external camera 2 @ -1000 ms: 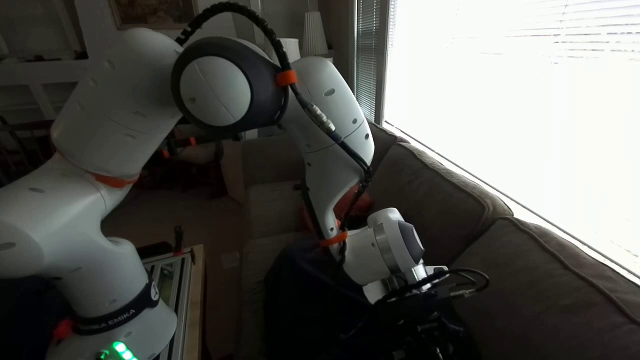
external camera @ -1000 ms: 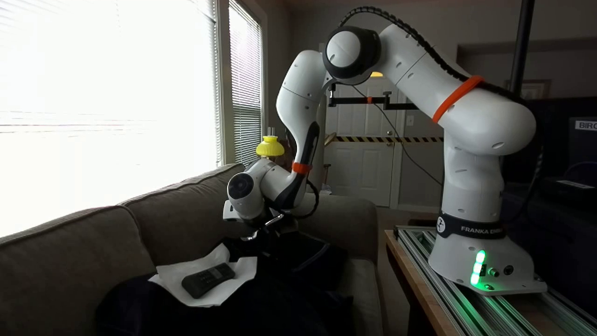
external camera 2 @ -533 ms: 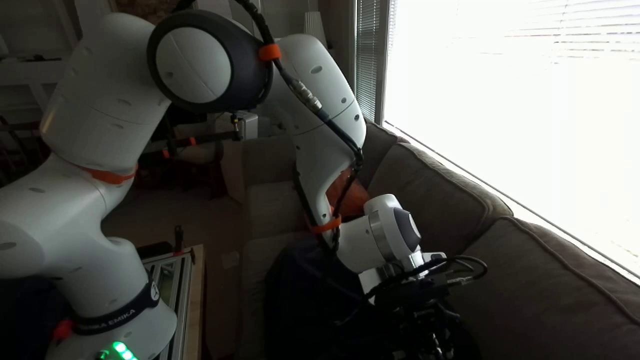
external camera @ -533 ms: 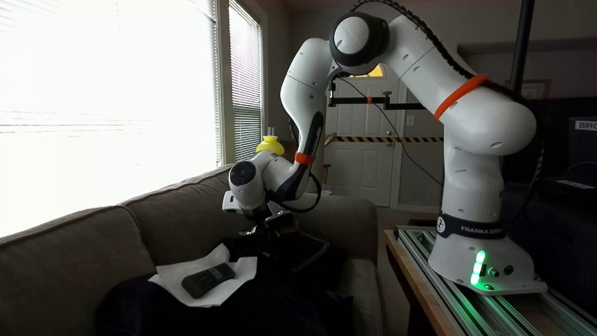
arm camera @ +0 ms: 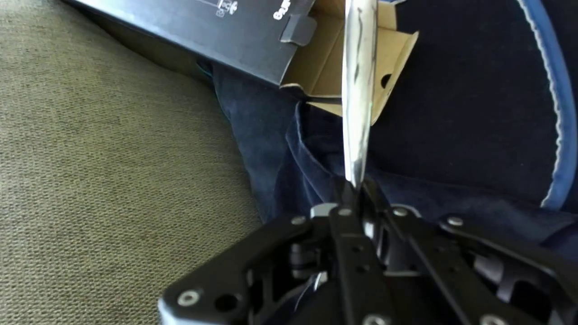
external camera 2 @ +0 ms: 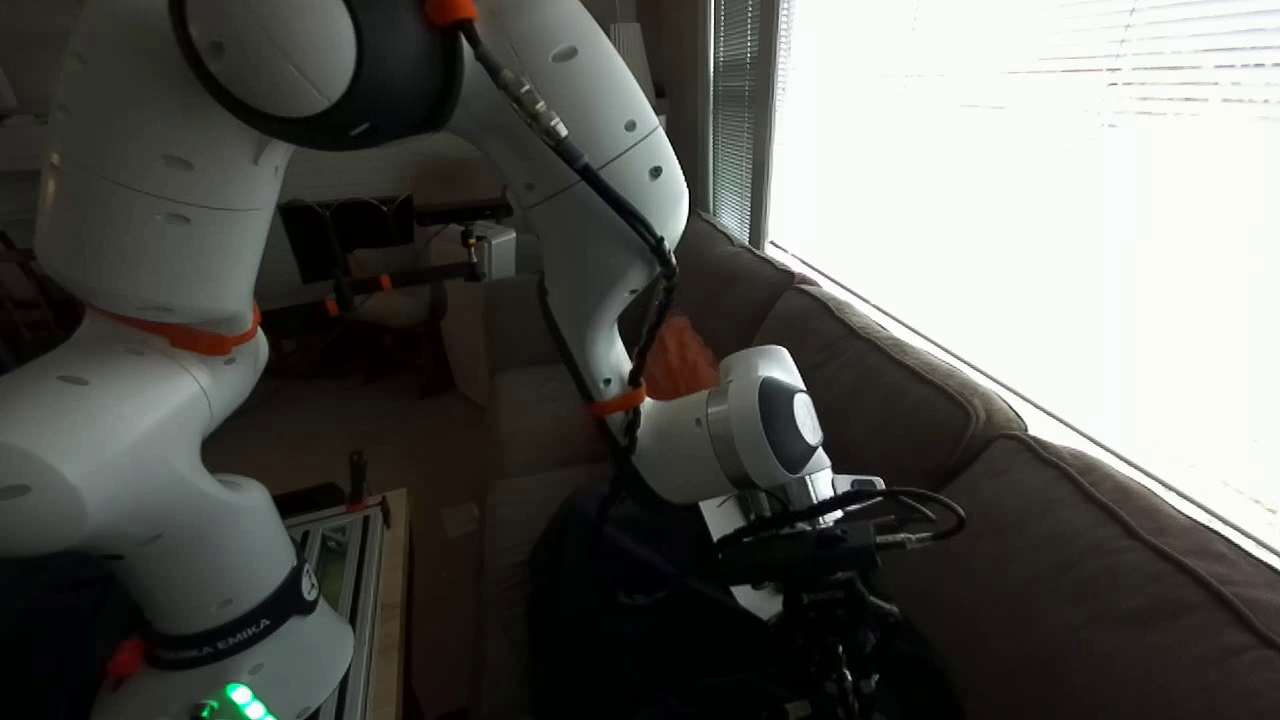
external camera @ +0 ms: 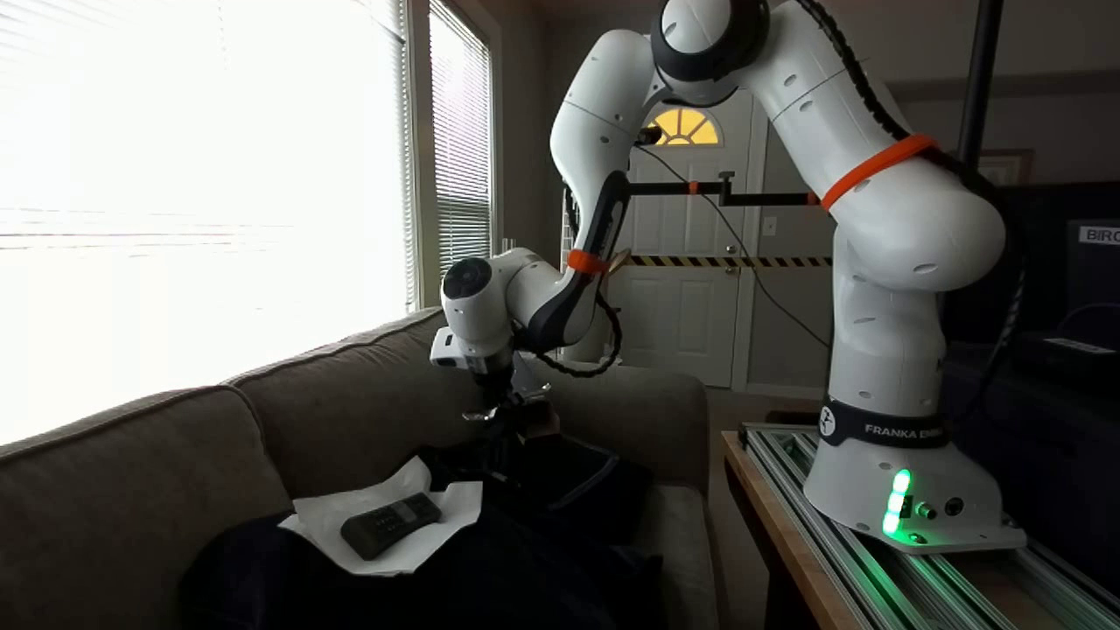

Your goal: Pick up the spoon and put it on the white paper where there's a remote

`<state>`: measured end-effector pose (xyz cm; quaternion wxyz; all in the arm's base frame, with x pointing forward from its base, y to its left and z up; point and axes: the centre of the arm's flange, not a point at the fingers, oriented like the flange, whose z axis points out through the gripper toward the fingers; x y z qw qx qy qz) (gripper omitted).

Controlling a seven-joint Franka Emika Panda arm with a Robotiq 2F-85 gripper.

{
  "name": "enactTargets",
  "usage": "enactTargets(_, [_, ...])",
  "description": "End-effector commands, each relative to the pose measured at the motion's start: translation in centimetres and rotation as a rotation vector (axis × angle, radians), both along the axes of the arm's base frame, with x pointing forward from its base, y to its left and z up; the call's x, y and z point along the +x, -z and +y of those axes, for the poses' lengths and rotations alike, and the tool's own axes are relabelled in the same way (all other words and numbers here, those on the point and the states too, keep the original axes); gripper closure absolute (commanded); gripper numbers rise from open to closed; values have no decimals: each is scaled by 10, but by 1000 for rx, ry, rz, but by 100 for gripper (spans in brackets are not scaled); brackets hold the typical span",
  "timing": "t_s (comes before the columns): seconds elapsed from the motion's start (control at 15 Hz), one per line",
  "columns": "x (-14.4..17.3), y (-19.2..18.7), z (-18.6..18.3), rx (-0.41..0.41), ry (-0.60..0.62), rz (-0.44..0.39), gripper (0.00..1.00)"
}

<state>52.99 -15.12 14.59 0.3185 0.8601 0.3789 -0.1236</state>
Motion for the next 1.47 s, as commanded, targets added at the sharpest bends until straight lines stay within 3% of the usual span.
enactTargets(0.0, [-27,-32,-3,80,50,8,98])
enactTargets(0.47, [-48,-52,-20,259,248,-23,98])
enactTargets(1.0, [-49,-43,-26,469,524,31,98])
enactTargets(1.33, [-58,-32,-48,534,712,-30,98])
enactTargets(1.4, [-56,-35,-37,508,650,-15,91])
